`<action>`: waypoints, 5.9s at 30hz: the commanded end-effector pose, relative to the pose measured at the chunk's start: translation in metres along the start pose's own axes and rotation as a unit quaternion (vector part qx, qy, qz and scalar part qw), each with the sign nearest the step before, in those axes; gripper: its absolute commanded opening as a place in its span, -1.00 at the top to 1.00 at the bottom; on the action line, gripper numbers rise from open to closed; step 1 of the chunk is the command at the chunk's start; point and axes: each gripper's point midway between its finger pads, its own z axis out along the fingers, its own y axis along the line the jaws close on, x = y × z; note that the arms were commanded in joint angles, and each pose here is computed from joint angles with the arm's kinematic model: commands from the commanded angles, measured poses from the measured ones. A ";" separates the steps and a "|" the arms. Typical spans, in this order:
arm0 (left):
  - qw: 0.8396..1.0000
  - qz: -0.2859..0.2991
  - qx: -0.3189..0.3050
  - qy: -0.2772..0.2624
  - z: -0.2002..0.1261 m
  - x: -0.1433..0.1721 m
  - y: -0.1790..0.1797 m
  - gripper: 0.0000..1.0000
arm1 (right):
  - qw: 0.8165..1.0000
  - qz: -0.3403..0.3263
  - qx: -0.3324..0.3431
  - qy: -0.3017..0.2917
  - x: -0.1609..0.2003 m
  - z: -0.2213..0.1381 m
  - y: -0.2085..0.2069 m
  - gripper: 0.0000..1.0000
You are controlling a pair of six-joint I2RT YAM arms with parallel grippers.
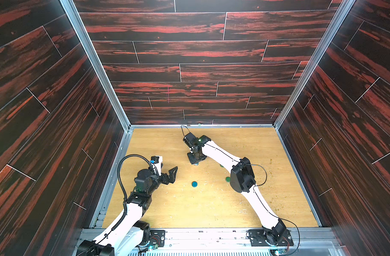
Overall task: Close the paint jar lid
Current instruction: Pick up the paint jar from the center of the board.
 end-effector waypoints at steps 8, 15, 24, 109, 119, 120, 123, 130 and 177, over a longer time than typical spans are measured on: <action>1.000 0.003 0.006 0.000 0.003 0.003 -0.001 -1.00 | 0.999 0.003 0.006 0.035 0.014 0.028 -0.002 0.13; 1.000 0.001 0.007 0.003 0.004 0.004 -0.001 -1.00 | 0.999 0.005 0.010 0.038 0.015 0.032 -0.005 0.18; 1.000 0.002 0.008 0.002 0.004 0.004 -0.001 -1.00 | 0.999 0.013 0.006 0.033 0.010 0.035 -0.005 0.10; 0.951 0.150 0.190 -0.190 0.036 -0.038 -0.135 -0.52 | 0.990 -0.065 -0.124 -0.009 0.060 -0.190 0.046 0.39; 0.952 0.153 0.193 -0.180 0.039 -0.034 -0.136 -0.35 | 0.990 -0.067 -0.127 -0.003 0.060 -0.185 0.052 0.39; 0.952 0.153 0.194 -0.178 0.039 -0.033 -0.136 -0.34 | 0.990 -0.067 -0.127 -0.005 0.059 -0.186 0.053 0.39; 0.952 0.151 0.196 -0.179 0.039 -0.033 -0.136 -0.29 | 0.989 -0.068 -0.130 -0.003 0.059 -0.185 0.055 0.40; 0.950 0.149 0.207 -0.182 0.034 -0.034 -0.140 -0.19 | 0.989 -0.069 -0.133 0.001 0.060 -0.183 0.058 0.40; 0.952 0.159 0.205 -0.163 0.036 -0.033 -0.141 0.20 | 0.987 -0.071 -0.140 0.019 0.062 -0.175 0.066 0.47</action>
